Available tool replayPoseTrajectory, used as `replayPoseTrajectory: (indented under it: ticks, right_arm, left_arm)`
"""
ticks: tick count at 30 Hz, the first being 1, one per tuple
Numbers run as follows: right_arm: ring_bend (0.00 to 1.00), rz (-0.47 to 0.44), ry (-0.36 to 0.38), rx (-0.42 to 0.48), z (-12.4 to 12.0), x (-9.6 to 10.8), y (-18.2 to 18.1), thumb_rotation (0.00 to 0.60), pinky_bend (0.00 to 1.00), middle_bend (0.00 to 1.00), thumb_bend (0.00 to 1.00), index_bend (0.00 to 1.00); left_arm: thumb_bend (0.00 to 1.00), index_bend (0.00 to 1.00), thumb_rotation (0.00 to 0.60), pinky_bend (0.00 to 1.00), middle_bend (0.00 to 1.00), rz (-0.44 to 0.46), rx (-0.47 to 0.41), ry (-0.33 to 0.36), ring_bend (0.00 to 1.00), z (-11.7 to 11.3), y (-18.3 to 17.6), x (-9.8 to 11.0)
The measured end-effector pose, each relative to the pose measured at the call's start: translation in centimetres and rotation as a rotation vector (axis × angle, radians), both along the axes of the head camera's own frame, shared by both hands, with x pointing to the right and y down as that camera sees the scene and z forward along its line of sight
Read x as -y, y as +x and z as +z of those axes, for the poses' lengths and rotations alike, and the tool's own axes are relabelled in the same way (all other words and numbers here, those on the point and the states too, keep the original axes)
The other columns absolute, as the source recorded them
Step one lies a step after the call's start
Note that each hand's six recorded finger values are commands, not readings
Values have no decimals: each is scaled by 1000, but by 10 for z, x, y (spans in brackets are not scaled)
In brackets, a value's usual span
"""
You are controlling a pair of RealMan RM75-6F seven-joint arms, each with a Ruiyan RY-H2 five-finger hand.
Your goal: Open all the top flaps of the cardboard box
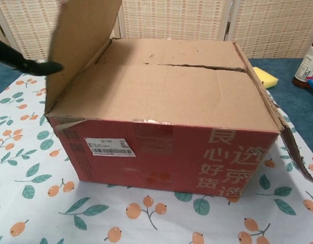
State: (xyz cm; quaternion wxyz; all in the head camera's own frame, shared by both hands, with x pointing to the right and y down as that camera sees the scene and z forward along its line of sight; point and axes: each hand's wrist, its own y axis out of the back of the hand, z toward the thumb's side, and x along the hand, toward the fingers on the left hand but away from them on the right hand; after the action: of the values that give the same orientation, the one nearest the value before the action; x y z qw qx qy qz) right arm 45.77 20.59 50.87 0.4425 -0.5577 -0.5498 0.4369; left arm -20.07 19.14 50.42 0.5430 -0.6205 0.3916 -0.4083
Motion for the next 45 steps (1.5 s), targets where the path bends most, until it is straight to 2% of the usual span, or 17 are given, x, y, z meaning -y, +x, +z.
replayPoseTrajectory:
  ticks: [9, 17, 23, 28, 35, 40, 45]
  right_arm:
    - [0, 1, -6, 1, 1, 0, 0, 600, 0, 0, 394, 0]
    - [0, 0, -9, -1, 2, 0, -1, 600, 0, 0, 394, 0]
    - [0, -1, -11, -8, 2, -1, -2, 600, 0, 0, 393, 0]
    - [0, -5, -15, -18, 3, -2, -3, 600, 0, 0, 393, 0]
    - [0, -59, -33, -19, 11, 4, -17, 600, 0, 0, 393, 0]
    - [0, -127, -87, 3, 18, 21, -39, 600, 0, 0, 393, 0]
    - [0, -207, -177, -27, 28, 47, -75, 600, 0, 0, 393, 0]
  left_arm:
    - [234, 0, 600, 0, 44, -77, 26, 57, 0, -3, -21, 5]
    - [234, 0, 600, 0, 44, -138, 45, 76, 0, -7, -42, 4]
    - [234, 0, 600, 0, 44, -181, 101, 80, 0, -7, -65, 2]
    - [233, 0, 600, 0, 44, -224, 139, 29, 0, 0, -91, -2]
    - [233, 0, 600, 0, 44, -261, 90, -43, 0, 13, -126, -4]
    - [233, 0, 600, 0, 44, -281, 53, -121, 0, 26, -166, -11]
    - [233, 0, 600, 0, 44, -335, 123, -232, 0, 42, -211, -28]
